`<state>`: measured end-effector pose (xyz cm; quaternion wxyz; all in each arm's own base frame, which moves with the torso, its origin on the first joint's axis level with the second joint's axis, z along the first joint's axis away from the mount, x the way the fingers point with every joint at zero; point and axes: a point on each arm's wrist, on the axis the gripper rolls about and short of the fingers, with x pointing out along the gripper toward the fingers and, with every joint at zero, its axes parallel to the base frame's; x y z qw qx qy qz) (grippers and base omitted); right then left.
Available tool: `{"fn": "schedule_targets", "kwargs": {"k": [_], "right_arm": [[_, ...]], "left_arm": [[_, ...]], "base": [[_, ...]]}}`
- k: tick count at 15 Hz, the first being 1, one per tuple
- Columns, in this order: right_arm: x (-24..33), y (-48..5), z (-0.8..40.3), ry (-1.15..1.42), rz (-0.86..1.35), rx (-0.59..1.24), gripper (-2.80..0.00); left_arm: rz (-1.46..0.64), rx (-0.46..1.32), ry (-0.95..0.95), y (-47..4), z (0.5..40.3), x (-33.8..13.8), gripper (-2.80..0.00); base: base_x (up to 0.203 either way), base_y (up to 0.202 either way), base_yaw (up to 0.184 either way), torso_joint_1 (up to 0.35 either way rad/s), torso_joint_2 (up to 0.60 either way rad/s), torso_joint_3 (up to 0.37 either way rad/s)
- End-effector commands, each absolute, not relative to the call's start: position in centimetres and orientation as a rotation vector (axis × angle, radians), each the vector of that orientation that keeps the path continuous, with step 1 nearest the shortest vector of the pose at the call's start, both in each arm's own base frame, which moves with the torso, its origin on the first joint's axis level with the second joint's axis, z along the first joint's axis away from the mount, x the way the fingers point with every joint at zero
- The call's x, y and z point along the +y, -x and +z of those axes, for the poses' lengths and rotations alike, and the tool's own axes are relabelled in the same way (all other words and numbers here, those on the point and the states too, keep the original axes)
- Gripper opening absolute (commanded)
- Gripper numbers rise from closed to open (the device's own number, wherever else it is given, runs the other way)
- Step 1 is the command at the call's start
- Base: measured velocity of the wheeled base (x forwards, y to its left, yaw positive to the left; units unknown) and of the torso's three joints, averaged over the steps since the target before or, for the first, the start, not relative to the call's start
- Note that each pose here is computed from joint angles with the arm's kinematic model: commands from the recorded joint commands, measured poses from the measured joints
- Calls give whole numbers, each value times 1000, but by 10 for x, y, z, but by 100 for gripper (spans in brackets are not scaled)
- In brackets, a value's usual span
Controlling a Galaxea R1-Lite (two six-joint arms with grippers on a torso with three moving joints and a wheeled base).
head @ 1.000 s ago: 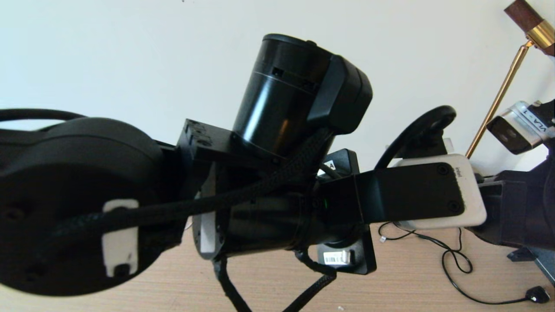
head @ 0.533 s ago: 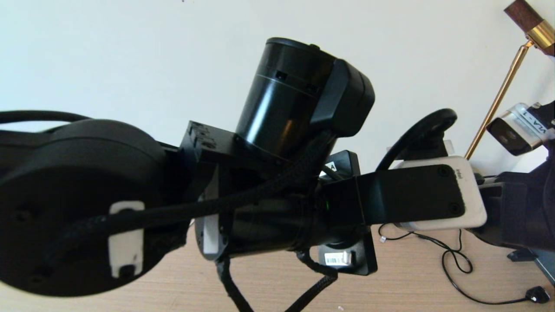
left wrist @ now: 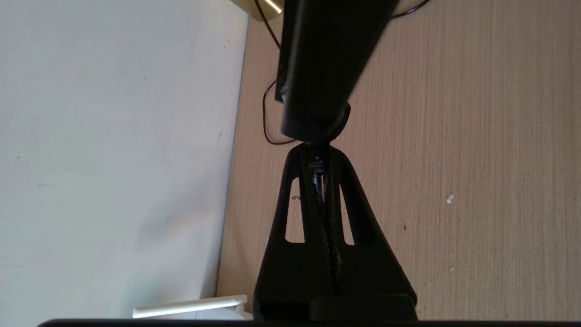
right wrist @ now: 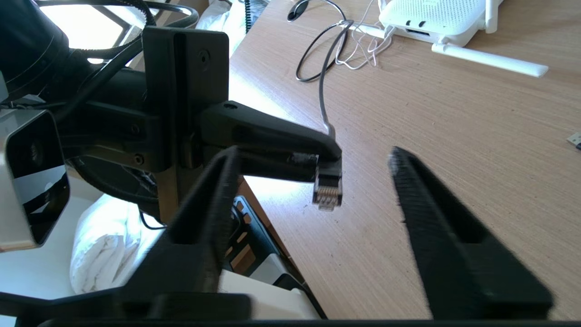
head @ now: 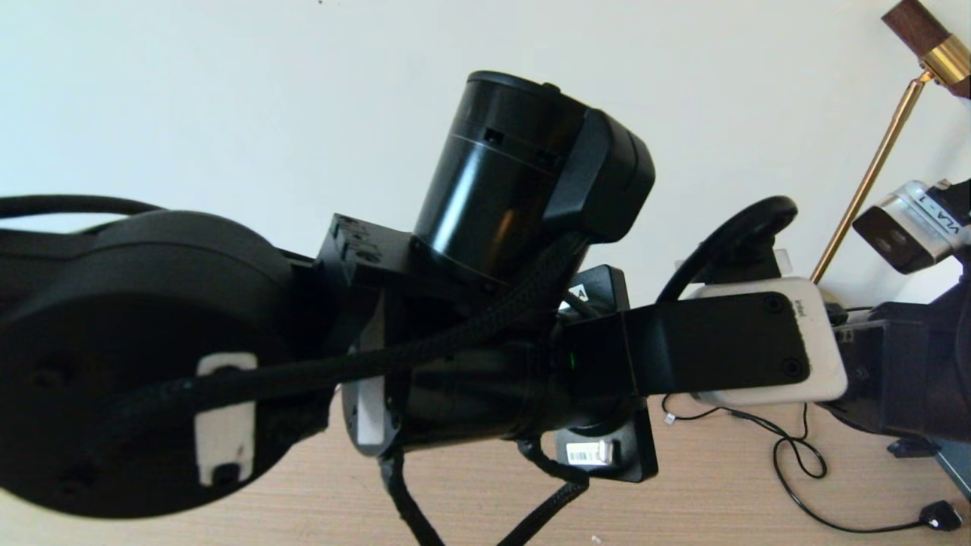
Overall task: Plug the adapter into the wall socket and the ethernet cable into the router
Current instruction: Hand it to the other hand
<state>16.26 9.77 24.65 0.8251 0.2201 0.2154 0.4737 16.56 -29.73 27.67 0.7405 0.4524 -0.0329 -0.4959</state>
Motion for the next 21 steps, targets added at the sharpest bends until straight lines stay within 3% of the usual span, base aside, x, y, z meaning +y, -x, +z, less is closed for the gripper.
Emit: {"fn": "schedule_targets", "kwargs": {"k": [1, 3, 4, 5, 19, 20, 21], "right_arm": [[98, -162, 246, -472, 1012, 461, 0], [99, -158, 247, -486, 1035, 474, 0], [99, -157, 247, -492, 1042, 477, -235], [99, -157, 246, -493, 1043, 481, -280], [99, -156, 244, -493, 1040, 489, -280], [99, -156, 244, -493, 1040, 489, -280], [99, -156, 244, -493, 1040, 490, -280]], "left_arm": [[-1083, -69, -1000, -166, 275, -298, -280], [-1083, -70, -1002, -166, 275, -298, -280], [-1083, -70, -1002, -166, 276, -298, -280], [-1083, -70, -1002, -166, 276, -298, -280], [-1058, -82, -1038, -166, 277, -296, -280], [-1058, -84, -1037, -166, 277, -296, 0], [-1056, -83, -1037, -166, 278, -296, 0]], "base": [[0, 0, 0, 0, 0, 0], [0, 0, 0, 0, 0, 0], [0, 0, 0, 0, 0, 0], [0, 0, 0, 0, 0, 0], [0, 0, 0, 0, 0, 0], [0, 0, 0, 0, 0, 0], [0, 0, 0, 0, 0, 0]]}}
